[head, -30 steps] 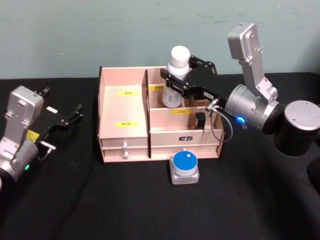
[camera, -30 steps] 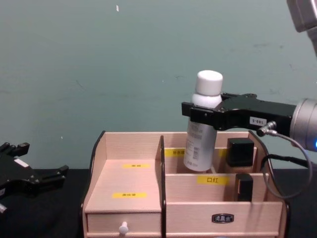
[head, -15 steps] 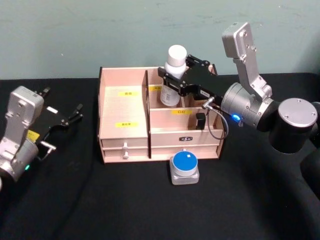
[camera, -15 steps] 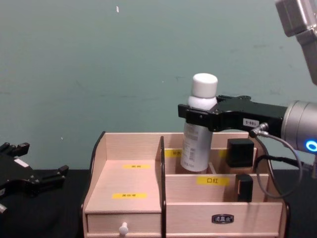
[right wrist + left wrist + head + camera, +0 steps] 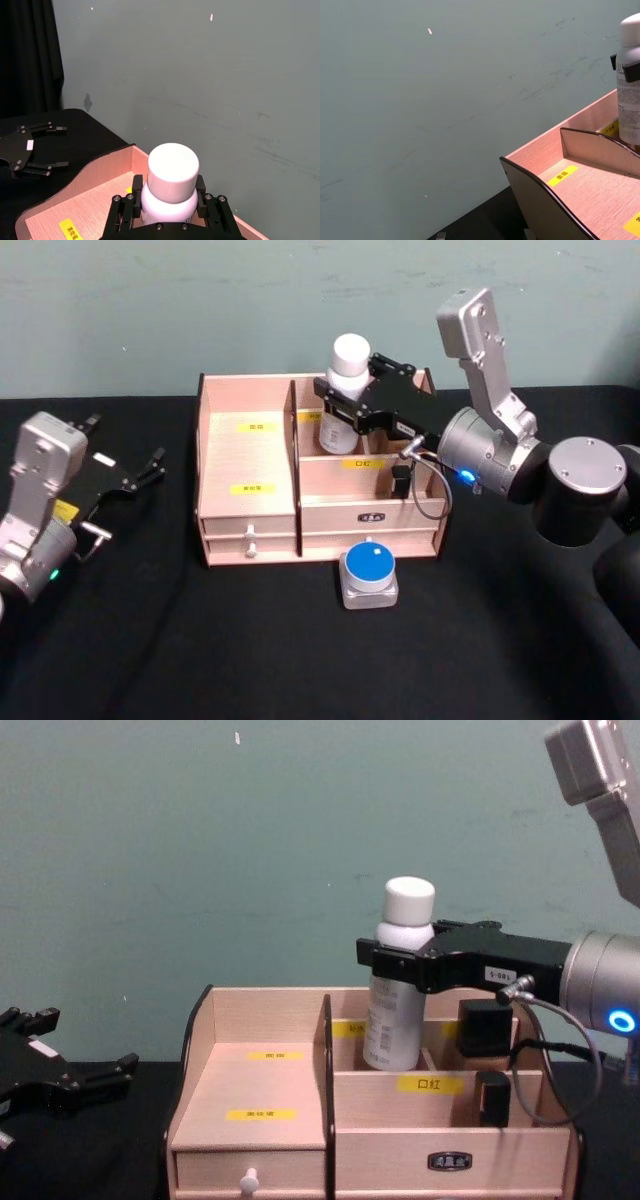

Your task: Pick up the facial cleanser and watermelon frost from the table and place them into the tiered storage box.

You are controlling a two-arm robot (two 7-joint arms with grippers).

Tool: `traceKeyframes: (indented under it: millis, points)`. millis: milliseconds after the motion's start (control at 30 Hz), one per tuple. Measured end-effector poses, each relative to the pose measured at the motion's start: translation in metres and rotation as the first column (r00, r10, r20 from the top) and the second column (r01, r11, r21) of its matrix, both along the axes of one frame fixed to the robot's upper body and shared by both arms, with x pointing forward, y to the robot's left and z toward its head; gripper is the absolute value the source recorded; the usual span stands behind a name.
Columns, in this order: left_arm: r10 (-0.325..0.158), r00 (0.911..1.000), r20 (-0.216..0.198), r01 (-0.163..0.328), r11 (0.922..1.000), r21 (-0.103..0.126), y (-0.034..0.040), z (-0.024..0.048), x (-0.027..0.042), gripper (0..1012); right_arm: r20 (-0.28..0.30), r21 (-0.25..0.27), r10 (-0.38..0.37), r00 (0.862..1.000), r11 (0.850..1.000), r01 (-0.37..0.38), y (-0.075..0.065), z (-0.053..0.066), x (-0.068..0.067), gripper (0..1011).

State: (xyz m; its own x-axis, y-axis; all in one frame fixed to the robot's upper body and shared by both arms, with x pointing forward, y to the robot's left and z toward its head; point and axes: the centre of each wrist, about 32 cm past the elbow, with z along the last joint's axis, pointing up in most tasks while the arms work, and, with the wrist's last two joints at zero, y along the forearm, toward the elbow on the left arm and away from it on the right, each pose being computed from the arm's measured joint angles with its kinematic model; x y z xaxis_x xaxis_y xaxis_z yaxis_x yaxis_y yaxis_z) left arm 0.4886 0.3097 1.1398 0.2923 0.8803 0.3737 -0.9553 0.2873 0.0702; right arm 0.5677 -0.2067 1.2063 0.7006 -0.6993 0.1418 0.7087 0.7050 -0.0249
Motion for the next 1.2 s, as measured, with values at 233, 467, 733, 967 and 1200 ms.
traceKeyframes:
  millis: [233,467,733,967,1200]
  points:
    - [0.000,1.0000,0.000,0.000,1.0000,0.000,0.0000,0.0000,0.0000,1001,-0.011,-0.002,0.000,1.000,1.000,0.000,0.000,-0.004,0.001,599]
    - [0.000,1.0000,0.000,0.000,1.0000,0.000,0.0000,0.0000,0.0000,1001,-0.026,-0.004,-0.003,1.000,1.000,0.003,0.000,-0.010,0.003,599]
    - [0.000,1.0000,0.000,0.000,1.0000,0.000,0.0000,0.0000,0.0000,1001,-0.041,-0.010,-0.002,0.999,1.000,0.002,0.000,-0.016,0.004,599]
    - [0.000,1.0000,0.000,0.000,1.0000,0.000,0.0000,0.0000,0.0000,1001,-0.058,-0.017,-0.003,0.998,1.000,0.002,-0.001,-0.022,0.006,599]
    - [0.000,1.0000,0.000,0.000,1.0000,0.000,0.0000,0.0000,0.0000,1001,-0.068,-0.021,-0.004,0.998,1.000,0.003,-0.001,-0.025,0.007,599]
